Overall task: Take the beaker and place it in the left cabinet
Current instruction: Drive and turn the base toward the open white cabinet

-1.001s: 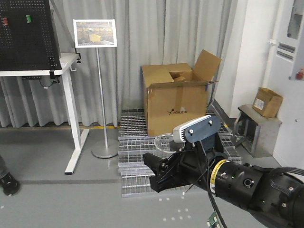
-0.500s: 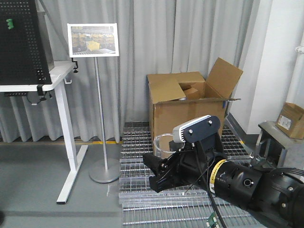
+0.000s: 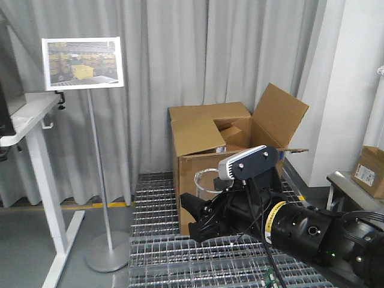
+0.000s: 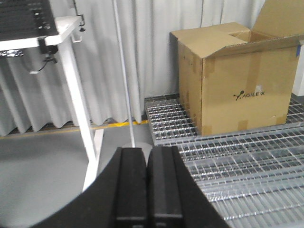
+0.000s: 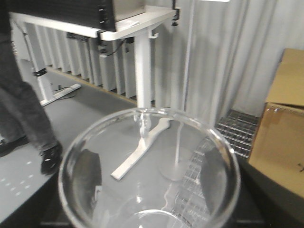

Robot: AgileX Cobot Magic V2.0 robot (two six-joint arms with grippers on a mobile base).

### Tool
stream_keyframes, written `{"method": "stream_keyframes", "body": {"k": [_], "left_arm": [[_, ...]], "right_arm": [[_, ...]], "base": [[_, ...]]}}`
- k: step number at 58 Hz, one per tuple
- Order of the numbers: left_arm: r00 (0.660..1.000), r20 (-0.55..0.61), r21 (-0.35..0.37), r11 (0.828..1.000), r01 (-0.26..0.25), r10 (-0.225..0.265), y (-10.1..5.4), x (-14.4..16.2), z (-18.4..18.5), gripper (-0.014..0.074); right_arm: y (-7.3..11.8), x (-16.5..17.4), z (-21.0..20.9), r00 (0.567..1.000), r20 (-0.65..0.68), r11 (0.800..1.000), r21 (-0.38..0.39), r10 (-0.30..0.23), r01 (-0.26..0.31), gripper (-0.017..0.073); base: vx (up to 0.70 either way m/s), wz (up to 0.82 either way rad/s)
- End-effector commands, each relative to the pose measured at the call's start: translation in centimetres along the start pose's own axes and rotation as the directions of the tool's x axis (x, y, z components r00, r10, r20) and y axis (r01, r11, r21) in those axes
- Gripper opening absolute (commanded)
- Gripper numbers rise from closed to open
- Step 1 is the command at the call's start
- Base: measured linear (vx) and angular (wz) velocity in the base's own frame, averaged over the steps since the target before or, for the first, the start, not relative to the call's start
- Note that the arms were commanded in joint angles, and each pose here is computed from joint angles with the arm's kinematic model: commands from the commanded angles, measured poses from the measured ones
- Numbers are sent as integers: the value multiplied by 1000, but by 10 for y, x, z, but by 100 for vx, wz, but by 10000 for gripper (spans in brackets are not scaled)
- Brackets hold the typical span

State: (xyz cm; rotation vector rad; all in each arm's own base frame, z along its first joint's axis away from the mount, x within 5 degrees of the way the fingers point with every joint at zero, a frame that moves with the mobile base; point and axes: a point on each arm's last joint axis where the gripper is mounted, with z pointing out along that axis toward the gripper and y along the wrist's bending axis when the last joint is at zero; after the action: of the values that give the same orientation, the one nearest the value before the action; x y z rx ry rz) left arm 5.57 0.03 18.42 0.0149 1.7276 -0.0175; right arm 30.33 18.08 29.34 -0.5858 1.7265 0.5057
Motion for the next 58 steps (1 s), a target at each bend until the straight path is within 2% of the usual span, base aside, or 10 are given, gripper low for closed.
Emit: {"method": "stream_keyframes", "body": {"k": [1, 25, 58], "left_arm": [[995, 104, 18, 1000, 8, -10, -1, -11, -3, 4], [995, 104, 17, 1000, 8, -10, -1, -11, -3, 4], [995, 103, 17, 1000, 8, -10, -1, -11, -2, 4]], "right_arm": [[4, -27, -10, 992, 124, 999, -36, -1, 5, 8], [4, -25, -8, 993, 119, 999, -35, 0, 4, 8], [2, -12, 3, 997, 76, 999, -34, 8, -5, 8]], "base": [[42, -13], [36, -30], [22, -73]]}}
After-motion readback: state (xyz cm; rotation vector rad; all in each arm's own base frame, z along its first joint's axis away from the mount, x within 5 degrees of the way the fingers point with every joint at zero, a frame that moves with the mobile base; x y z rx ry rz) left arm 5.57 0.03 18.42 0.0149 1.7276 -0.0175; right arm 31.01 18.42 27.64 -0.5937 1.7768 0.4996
